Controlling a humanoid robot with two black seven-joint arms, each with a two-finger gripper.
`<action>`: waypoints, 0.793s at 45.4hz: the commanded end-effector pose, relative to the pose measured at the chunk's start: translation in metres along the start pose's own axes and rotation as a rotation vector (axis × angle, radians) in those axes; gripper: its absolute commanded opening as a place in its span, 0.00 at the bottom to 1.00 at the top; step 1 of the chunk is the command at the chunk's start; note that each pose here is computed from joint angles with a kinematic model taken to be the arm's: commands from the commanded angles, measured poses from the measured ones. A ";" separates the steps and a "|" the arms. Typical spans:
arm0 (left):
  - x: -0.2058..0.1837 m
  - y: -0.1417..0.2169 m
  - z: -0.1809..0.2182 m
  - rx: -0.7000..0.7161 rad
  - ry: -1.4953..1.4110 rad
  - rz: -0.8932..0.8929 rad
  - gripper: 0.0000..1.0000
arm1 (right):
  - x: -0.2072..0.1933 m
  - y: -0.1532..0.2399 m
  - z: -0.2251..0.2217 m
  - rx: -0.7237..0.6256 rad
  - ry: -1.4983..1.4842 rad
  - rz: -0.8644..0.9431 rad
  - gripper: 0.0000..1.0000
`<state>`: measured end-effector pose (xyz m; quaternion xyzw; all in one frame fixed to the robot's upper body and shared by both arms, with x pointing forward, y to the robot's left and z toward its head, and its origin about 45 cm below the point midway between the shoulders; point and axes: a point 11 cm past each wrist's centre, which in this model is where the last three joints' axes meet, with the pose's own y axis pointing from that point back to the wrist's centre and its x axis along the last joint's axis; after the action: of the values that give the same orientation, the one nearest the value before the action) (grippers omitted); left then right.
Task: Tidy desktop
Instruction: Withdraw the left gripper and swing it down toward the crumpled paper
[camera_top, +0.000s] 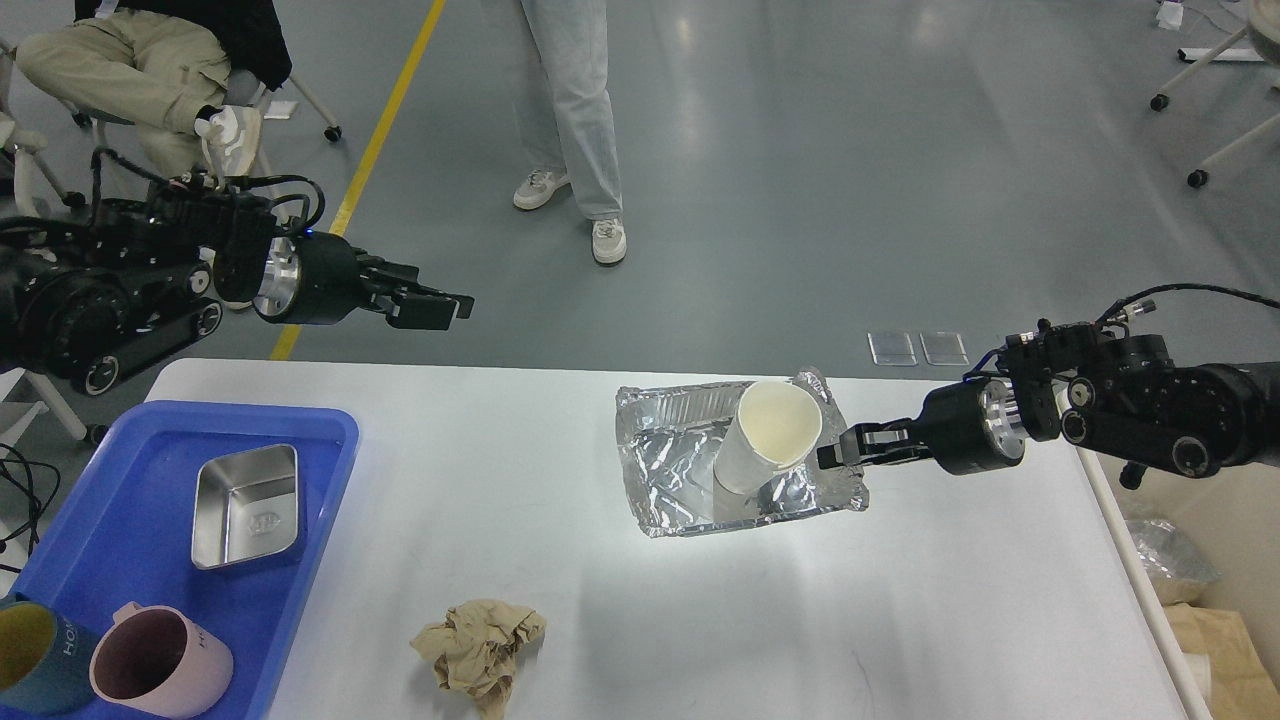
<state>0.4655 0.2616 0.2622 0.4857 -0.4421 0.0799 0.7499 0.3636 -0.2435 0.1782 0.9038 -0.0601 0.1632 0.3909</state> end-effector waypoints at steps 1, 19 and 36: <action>-0.010 0.015 -0.007 -0.094 0.214 0.137 0.86 | 0.000 -0.002 -0.002 0.003 0.003 -0.002 0.00; -0.007 0.088 -0.065 -0.299 0.998 0.683 0.87 | -0.002 -0.008 -0.005 0.006 0.013 -0.017 0.00; -0.049 0.126 -0.113 -0.256 1.381 1.131 0.86 | 0.001 -0.008 -0.007 0.017 -0.011 0.000 0.00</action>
<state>0.4430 0.4226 0.3142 0.0132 -0.1318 0.6125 0.7793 0.3654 -0.2328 0.1789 0.9077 -0.0599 0.1603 0.3833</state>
